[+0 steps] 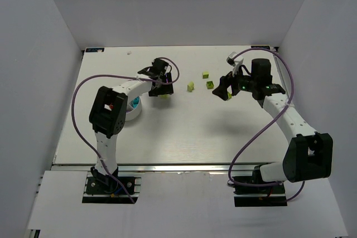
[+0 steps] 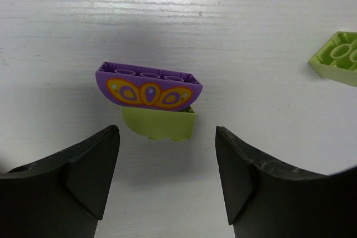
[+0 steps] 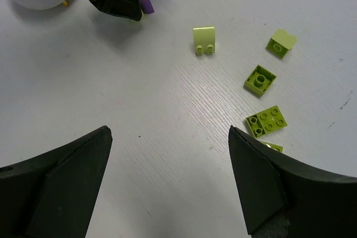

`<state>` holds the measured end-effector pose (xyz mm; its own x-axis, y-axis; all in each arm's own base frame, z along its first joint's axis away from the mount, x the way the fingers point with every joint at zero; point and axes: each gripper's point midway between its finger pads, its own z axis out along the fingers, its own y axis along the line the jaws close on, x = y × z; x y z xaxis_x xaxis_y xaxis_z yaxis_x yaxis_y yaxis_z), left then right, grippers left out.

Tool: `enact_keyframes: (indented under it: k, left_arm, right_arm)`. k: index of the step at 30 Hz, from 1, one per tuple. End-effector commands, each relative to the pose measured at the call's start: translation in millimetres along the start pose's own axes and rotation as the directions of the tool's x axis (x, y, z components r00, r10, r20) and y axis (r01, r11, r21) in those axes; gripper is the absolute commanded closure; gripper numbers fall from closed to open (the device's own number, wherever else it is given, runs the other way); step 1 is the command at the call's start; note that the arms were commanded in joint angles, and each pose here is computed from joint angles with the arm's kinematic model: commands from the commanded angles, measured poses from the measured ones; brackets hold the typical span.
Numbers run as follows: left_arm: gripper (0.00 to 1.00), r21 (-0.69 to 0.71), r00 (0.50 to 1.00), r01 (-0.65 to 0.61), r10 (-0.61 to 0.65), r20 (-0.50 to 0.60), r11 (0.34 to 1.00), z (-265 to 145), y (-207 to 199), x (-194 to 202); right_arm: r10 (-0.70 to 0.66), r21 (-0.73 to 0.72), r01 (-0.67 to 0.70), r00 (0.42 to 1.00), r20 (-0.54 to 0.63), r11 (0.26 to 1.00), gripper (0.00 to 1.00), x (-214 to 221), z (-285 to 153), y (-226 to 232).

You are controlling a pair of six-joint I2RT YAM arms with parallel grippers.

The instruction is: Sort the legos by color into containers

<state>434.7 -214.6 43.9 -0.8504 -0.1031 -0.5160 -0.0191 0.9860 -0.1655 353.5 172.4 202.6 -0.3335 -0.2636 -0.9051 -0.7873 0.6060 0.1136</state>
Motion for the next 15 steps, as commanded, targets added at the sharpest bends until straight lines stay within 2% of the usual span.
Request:
enact_keyframes:
  k: [1, 6, 15]
  left_arm:
    - [0.21, -0.017, 0.998, -0.013, 0.014, 0.064, 1.0, -2, -2, -20]
    - [0.22, -0.048, 0.997, -0.035, 0.038, 0.069, 0.998, 4, 2, -23]
    - [0.29, -0.067, 0.996, -0.05, 0.055, 0.072, 0.996, 14, 4, -26]
  right_arm:
    - [-0.015, 0.018, 0.014, 1.0, 0.028, 1.0, 0.11, -7, 1, -6]
    - [-0.012, 0.016, 0.011, 1.0, 0.025, 1.0, 0.11, -6, 3, -6]
    - [-0.009, 0.018, 0.008, 1.0, 0.024, 1.0, 0.11, -6, 4, -8]
